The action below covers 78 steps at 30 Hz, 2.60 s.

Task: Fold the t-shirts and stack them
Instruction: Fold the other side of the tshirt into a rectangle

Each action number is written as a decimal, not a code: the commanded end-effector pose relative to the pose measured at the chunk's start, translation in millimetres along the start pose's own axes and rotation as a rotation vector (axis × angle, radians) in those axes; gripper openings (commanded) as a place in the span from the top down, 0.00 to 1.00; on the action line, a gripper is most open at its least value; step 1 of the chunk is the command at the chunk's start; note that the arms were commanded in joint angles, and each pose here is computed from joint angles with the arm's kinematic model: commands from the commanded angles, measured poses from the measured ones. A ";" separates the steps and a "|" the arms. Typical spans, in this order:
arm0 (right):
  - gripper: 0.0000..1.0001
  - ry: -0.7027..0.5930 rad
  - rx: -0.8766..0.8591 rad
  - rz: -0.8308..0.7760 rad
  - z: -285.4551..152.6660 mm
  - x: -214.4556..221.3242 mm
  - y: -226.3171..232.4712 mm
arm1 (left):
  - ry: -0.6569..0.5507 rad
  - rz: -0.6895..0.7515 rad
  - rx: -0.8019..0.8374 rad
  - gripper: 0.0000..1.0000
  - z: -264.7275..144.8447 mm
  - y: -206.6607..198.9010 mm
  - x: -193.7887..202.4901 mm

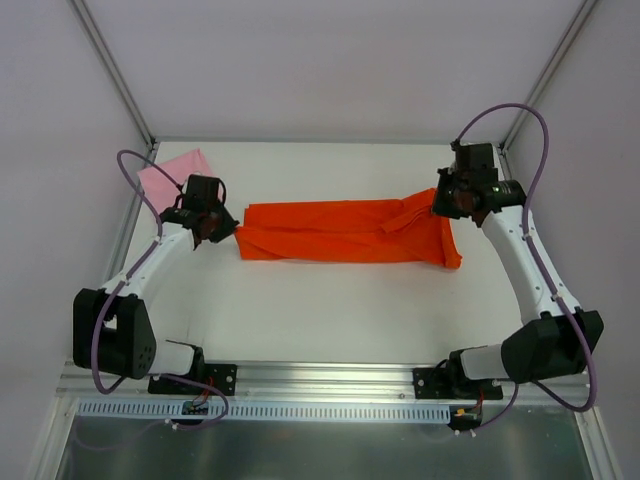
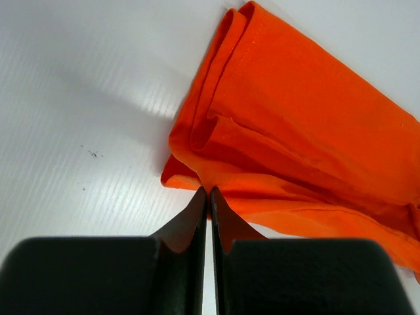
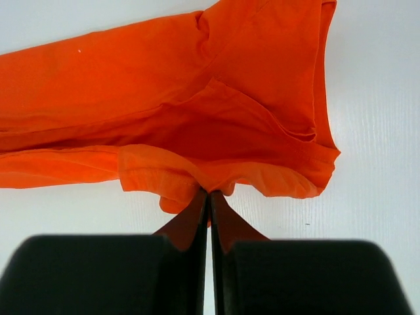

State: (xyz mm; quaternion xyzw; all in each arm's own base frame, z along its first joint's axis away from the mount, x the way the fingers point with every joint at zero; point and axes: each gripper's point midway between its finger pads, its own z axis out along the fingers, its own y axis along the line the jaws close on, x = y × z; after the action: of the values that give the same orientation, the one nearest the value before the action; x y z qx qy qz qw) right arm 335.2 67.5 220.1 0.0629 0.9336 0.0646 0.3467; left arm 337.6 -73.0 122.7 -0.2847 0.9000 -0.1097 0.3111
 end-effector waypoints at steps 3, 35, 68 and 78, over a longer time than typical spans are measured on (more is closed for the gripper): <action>0.99 -0.100 0.017 -0.046 6.3 -46.4 3.2 | -0.046 0.017 -0.019 1.00 9.5 -5.9 -19.0; 0.99 0.084 -0.022 -0.042 139.9 -79.9 4.6 | 0.062 0.040 -0.152 1.00 108.1 -24.5 -34.6; 0.99 0.201 0.012 -0.057 206.8 -64.9 -16.2 | -0.028 0.116 -0.059 0.01 89.8 -49.8 -75.1; 0.99 0.184 0.006 -0.045 202.2 -69.7 -13.7 | 0.090 0.091 0.105 0.37 77.2 -76.0 -25.3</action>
State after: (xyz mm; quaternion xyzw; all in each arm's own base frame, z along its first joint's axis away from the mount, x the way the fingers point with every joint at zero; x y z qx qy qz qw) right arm 513.0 58.4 94.6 0.0381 0.9679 0.0525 0.2430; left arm 444.5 -101.4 96.2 -0.2336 0.9197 -0.1185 0.2926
